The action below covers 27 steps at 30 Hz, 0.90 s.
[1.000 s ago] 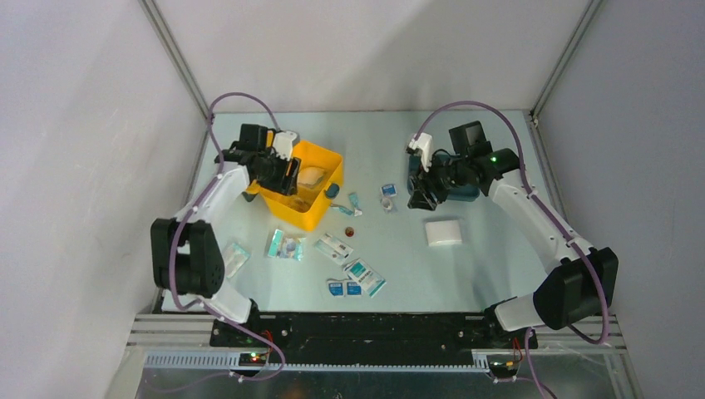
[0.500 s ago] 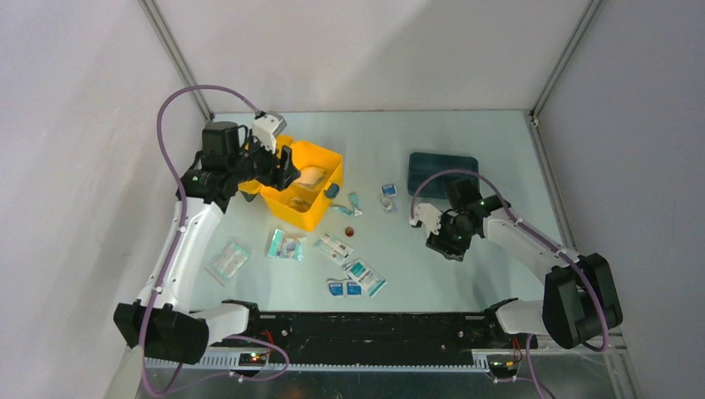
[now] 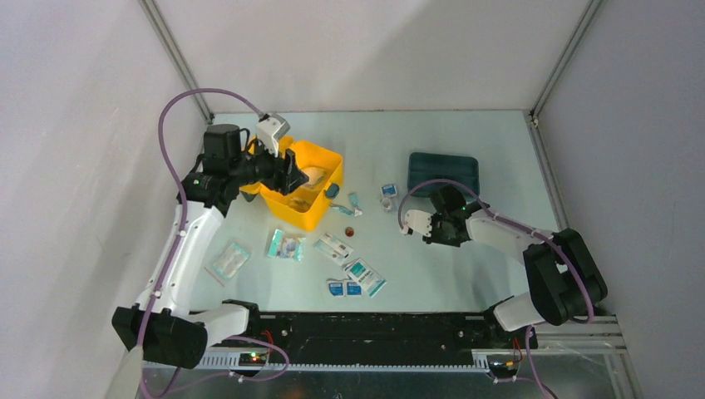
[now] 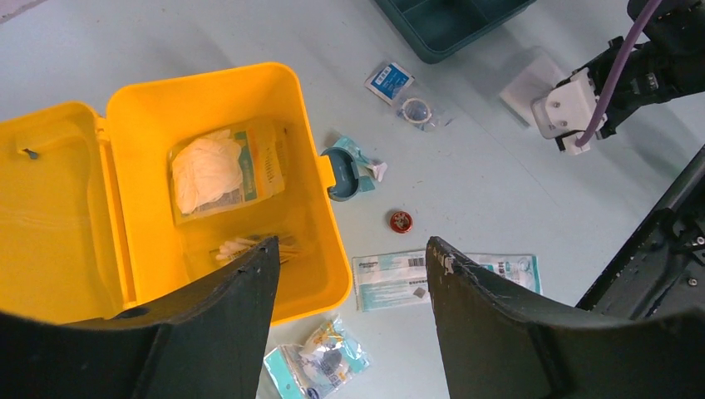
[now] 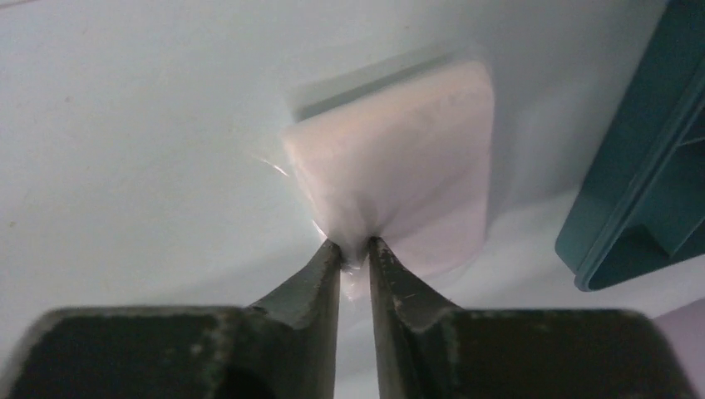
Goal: Organize the medicine kit
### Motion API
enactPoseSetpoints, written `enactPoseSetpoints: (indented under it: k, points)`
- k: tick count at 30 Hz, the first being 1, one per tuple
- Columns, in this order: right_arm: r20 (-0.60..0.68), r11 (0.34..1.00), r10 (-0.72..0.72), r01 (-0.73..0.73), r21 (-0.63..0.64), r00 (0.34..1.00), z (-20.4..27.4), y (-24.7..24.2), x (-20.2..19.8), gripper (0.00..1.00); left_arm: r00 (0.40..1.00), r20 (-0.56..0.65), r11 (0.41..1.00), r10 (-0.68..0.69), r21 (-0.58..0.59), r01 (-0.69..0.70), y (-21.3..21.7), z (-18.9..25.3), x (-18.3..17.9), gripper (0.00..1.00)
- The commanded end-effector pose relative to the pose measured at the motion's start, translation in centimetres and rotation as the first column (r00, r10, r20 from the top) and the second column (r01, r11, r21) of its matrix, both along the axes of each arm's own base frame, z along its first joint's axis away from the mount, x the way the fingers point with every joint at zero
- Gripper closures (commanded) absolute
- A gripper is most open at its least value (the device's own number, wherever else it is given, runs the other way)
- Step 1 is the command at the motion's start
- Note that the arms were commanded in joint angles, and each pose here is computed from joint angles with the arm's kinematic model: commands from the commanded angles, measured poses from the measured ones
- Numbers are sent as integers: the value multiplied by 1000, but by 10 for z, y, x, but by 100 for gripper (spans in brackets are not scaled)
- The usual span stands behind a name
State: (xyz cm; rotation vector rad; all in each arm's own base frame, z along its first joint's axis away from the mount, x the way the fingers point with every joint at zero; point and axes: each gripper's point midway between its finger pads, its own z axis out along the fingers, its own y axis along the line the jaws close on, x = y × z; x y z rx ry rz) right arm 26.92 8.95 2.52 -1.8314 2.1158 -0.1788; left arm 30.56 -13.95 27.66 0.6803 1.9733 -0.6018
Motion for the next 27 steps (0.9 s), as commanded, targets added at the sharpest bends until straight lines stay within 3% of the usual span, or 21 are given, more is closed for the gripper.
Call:
enactPoseSetpoints:
  k: [1,4,5,9,14,20,27]
  points:
    - [102,999,-17,20,-25,995,4,-2,19,84,999,29,999,-13,-39,15,-7,10,-4,30]
    - [155,1000,-20,17,23,988,22,7,21,98,999,-5,992,-37,-124,36,-19,3,-6,30]
    - [191,998,-29,17,63,981,36,12,22,100,997,-70,986,-21,-165,9,-22,-8,-8,28]
    - [309,968,-84,3,253,947,92,41,30,100,967,-256,962,-15,-267,-56,-41,-28,-2,19]
    - [291,909,-140,6,418,946,130,77,35,100,909,-403,942,-109,-334,-35,-77,-39,-6,17]
    - [310,919,-117,-15,394,944,141,117,53,100,785,-577,916,-225,-401,-32,-126,-51,-5,15]
    - [273,889,-138,-3,458,952,162,154,56,100,759,-630,926,-165,-364,-100,-144,-68,15,17]
